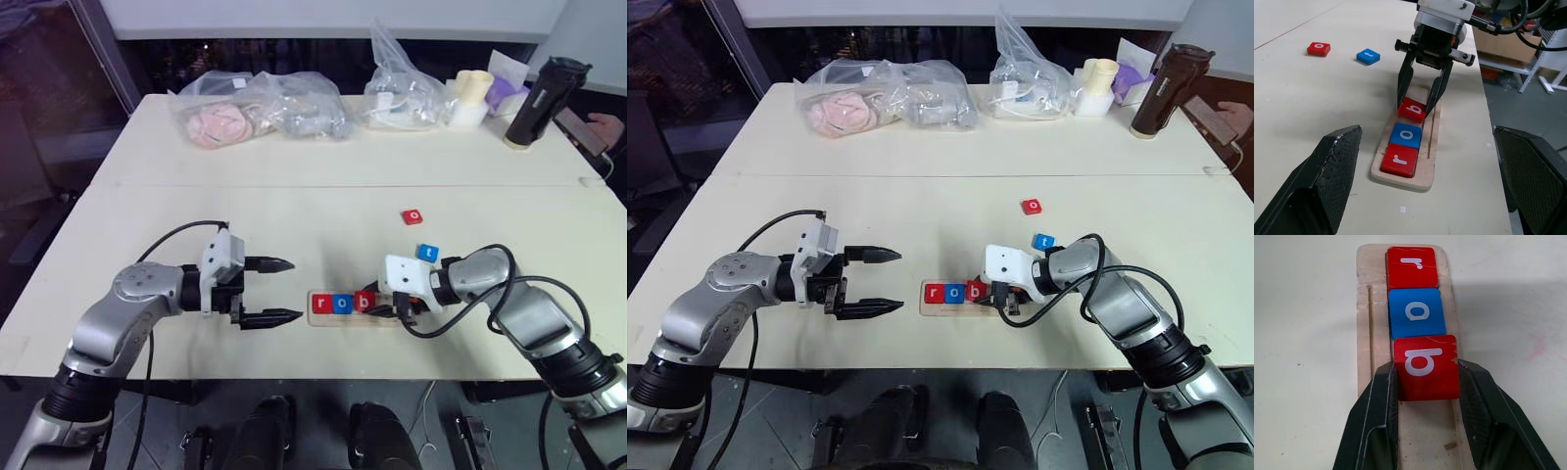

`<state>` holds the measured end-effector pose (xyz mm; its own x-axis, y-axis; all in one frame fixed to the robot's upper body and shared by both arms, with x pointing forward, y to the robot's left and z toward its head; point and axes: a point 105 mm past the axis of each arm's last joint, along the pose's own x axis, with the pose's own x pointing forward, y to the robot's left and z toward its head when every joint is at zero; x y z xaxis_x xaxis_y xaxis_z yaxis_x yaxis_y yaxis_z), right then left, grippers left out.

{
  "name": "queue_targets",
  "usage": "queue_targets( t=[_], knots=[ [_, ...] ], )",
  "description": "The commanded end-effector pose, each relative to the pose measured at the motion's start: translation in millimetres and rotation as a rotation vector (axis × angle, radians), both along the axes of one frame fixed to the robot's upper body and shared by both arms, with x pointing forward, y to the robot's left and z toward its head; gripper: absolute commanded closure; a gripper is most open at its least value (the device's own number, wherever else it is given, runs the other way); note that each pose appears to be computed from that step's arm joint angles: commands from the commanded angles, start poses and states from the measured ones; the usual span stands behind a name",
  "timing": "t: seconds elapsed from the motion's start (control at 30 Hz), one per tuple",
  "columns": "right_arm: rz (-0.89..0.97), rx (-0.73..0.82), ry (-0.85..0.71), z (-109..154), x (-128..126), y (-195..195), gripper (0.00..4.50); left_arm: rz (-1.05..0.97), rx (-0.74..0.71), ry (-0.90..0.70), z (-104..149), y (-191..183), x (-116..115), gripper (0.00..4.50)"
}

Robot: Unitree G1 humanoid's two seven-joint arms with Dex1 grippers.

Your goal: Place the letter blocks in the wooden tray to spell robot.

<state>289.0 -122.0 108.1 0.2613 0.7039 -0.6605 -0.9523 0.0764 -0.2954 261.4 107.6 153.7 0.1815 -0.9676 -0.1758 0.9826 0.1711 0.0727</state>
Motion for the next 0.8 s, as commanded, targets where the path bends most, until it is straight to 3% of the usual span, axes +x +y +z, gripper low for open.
queue_targets(
  t=[0.03, 0.23, 0.4, 0.43, 0.47, 0.63, 0.8],
  knots=[
    [0.029, 0.01, -0.027, 8.6, 0.0, 5.2, 3.38, -0.014, -0.012, -0.033, 8.4, -2.8, -2.5, 0.0],
    [0.041, 0.007, -0.018, 7.0, -3.1, 6.6, 3.38, -0.003, -0.015, -0.033, 8.8, -0.9, -1.9, 0.0],
    [0.042, 0.006, -0.018, 6.9, -2.1, 7.8, 0.89, 0.002, -0.016, -0.035, 9.2, -0.9, -0.6, 0.0],
    [0.045, 0.005, -0.02, 6.8, -2.0, 8.0, 0.74, 0.003, -0.016, -0.035, 9.2, -0.9, -0.4, 0.0],
    [0.046, 0.004, -0.022, 7.3, -1.8, 8.3, 0.01, 0.004, -0.016, -0.035, 9.3, -0.9, -0.3, 0.0],
    [0.033, 0.031, -0.062, 22.3, 2.9, 8.0, 0.01, 0.004, -0.017, -0.034, 8.7, -1.5, -0.5, 0.0],
    [-0.067, 0.062, -0.181, 48.9, 23.6, -5.5, 0.01, 0.002, -0.02, -0.034, 8.7, -2.4, 0.0, 0.0]
  ],
)
